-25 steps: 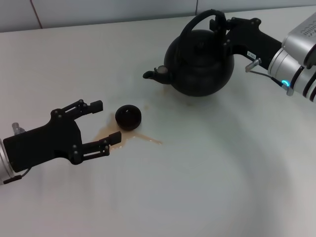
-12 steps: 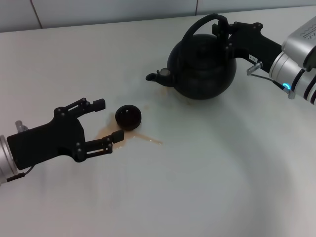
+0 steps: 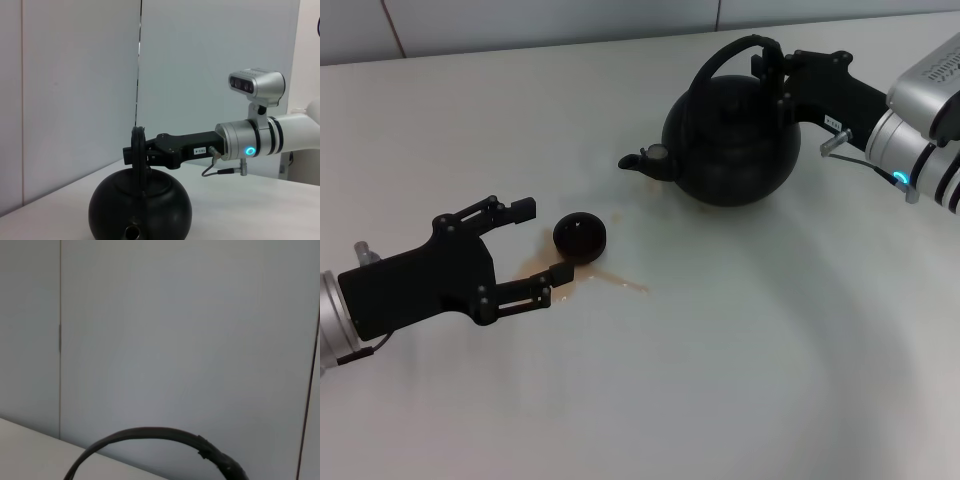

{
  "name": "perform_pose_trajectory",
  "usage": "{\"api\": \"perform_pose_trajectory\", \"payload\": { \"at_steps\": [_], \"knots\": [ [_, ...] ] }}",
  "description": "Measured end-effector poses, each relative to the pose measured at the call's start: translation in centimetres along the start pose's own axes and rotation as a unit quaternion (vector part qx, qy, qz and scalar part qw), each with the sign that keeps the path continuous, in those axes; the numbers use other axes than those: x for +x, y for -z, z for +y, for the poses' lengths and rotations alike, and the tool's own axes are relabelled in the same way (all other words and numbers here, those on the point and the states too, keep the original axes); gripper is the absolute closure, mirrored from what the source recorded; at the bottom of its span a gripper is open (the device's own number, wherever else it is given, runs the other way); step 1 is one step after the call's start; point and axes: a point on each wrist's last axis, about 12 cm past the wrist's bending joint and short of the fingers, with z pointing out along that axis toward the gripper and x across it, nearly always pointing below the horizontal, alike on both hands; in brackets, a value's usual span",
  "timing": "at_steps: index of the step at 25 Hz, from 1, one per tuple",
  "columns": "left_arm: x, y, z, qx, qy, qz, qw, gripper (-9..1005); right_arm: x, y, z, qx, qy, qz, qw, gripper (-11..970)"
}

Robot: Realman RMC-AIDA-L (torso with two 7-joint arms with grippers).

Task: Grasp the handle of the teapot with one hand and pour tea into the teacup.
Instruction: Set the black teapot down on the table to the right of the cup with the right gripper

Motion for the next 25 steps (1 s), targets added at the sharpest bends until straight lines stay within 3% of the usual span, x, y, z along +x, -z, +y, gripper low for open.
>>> {"api": "perform_pose_trajectory", "payload": {
  "at_steps": [25],
  "knots": [
    [-0.25, -0.11, 0.21, 0.000, -0.005, 0.000, 1.000, 133, 0.47, 0.45, -0.15, 0.005, -0.005, 0.007, 1.000, 743]
  ]
}}
